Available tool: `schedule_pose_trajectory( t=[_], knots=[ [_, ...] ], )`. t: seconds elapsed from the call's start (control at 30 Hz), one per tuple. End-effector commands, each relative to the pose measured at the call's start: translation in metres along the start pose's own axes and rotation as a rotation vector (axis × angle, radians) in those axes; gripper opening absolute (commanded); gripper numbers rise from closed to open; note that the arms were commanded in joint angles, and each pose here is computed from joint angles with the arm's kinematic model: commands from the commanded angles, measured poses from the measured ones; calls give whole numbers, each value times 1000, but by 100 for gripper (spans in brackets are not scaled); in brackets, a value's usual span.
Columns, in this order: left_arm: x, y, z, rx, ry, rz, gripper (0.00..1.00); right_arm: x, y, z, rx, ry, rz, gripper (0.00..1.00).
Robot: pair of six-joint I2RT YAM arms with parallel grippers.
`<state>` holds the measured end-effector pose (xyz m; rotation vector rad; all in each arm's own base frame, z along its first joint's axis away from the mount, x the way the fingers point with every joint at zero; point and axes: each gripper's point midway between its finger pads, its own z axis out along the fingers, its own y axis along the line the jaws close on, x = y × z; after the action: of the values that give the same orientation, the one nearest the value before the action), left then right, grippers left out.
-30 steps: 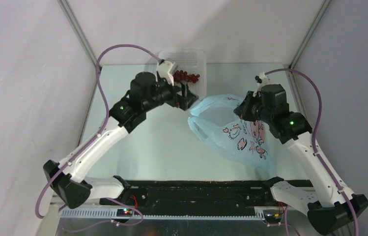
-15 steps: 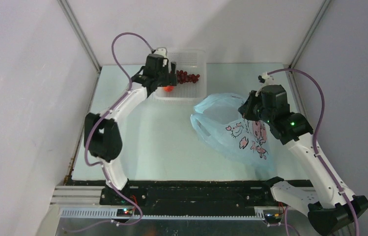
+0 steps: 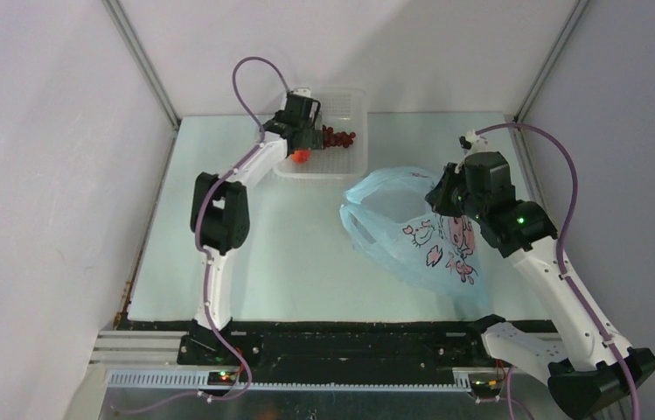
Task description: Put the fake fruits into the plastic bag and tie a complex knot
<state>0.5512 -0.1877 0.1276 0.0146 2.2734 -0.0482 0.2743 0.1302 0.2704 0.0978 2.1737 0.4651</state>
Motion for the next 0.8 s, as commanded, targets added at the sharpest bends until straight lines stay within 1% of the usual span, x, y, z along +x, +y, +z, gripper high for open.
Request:
schedule_pose_trajectory(
  t=[0.0, 0.3, 0.43, 0.63, 0.77],
  knots=[
    [-14, 5, 10, -61, -17, 16, 80, -3, 0, -3, 1, -18, -15, 0],
    [-3, 14, 25, -124, 7, 20, 86, -2, 2, 0, -6, -6, -13, 0],
    [-3, 8, 33, -103, 20, 34, 88, -1, 2, 1, -6, -4, -15, 0],
    [5, -5, 51, -62, 58, 45, 88, -1, 2, 0, -6, -4, -16, 0],
    [7, -8, 52, -51, 65, 44, 88, -1, 3, 0, -9, -1, -15, 0]
  ],
)
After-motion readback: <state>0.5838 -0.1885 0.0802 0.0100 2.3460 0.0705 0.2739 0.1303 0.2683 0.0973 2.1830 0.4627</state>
